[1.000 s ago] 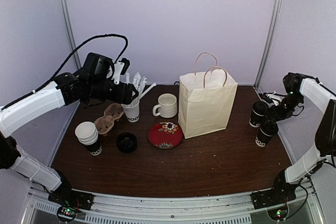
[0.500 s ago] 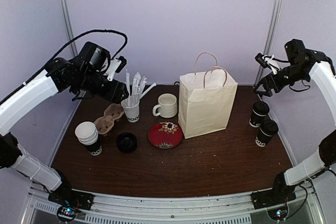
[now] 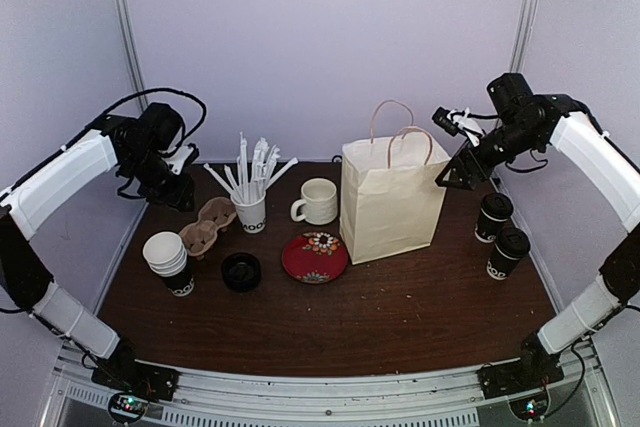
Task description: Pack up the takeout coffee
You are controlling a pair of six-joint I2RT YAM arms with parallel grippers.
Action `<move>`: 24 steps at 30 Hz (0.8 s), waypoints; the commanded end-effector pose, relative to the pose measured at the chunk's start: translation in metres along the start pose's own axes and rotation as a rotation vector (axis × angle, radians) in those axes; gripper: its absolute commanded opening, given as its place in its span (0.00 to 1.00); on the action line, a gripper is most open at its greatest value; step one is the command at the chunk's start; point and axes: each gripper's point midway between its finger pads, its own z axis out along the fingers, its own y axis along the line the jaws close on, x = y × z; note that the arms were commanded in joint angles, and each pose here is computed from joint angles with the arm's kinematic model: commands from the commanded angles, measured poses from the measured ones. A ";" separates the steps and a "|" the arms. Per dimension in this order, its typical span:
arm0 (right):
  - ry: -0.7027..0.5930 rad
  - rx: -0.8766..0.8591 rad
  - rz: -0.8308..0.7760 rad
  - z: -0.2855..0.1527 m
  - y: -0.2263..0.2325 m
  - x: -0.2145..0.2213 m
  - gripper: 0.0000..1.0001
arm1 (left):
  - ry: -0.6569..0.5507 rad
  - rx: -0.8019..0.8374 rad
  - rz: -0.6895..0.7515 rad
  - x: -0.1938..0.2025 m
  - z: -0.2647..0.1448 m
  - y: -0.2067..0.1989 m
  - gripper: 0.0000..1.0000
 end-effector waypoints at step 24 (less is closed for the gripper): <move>-0.037 0.010 0.023 0.012 0.006 0.006 0.80 | 0.071 0.018 0.095 -0.021 0.145 0.022 0.44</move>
